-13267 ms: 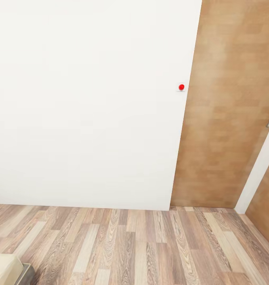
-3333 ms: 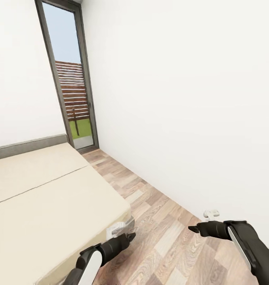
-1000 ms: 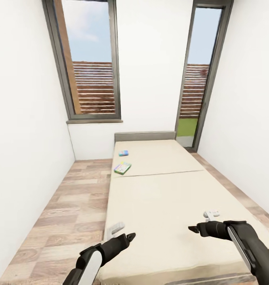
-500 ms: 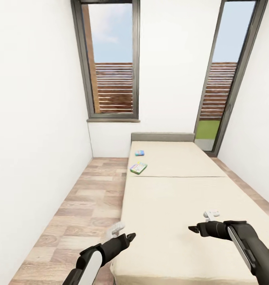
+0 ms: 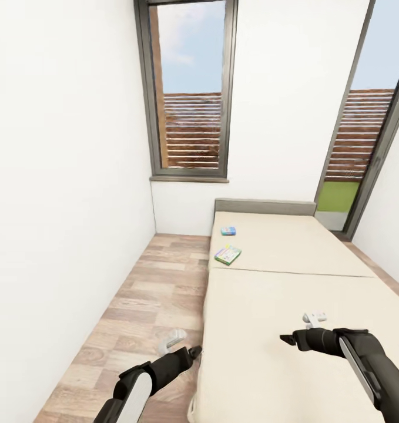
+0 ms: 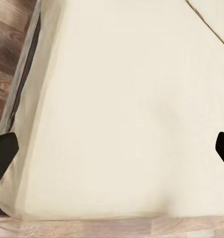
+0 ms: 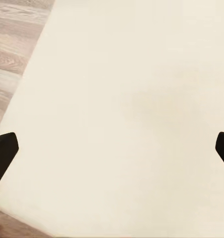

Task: Put all the toys in the child's room - the three board games (two on the bed and one on the table), the two jigsaw puzzles on the table, and the tennis ball on the table - inside the toy box on the table in the child's room.

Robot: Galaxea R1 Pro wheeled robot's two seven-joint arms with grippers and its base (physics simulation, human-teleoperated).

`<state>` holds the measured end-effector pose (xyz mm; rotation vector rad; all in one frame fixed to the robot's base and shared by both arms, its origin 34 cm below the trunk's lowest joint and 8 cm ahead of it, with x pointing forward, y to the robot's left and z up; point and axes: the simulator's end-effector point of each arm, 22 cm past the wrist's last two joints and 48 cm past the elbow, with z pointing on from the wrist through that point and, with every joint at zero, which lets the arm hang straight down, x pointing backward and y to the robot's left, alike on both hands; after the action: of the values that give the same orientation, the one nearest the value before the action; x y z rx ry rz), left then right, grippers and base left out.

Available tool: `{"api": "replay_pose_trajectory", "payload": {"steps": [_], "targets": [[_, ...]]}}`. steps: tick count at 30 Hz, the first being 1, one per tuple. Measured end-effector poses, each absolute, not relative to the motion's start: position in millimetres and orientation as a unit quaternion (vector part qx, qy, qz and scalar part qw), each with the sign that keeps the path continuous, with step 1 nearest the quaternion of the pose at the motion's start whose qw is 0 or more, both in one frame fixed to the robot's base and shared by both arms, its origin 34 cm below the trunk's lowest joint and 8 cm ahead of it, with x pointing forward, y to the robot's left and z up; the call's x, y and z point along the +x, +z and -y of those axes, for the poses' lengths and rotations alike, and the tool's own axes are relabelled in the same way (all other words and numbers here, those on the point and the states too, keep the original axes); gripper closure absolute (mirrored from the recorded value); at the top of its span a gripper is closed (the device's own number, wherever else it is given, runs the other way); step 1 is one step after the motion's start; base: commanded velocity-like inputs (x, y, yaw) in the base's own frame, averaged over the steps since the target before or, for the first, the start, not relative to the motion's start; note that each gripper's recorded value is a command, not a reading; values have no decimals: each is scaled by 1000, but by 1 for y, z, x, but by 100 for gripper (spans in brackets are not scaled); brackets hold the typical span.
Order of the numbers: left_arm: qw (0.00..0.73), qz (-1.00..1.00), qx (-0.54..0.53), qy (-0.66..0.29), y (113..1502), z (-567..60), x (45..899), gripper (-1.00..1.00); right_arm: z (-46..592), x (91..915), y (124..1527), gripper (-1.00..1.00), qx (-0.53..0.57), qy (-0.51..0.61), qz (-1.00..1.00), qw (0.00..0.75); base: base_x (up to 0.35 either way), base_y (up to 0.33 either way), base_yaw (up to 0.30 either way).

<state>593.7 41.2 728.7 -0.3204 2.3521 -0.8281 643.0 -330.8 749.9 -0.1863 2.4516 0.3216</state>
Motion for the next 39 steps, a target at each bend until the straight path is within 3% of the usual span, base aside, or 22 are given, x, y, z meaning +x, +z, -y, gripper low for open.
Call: {"api": "replay_pose_trajectory", "payload": {"steps": [14,39], "targets": [[309,-890,-121,-313,728,-41,594,-100,330,647,755,-100,-74,123,-931,337,215,183,-3],[308,-891,-121,-311,728,-42,594,-100,330,648,755,-100,-74,124,-930,337,24,45,-213]]}}
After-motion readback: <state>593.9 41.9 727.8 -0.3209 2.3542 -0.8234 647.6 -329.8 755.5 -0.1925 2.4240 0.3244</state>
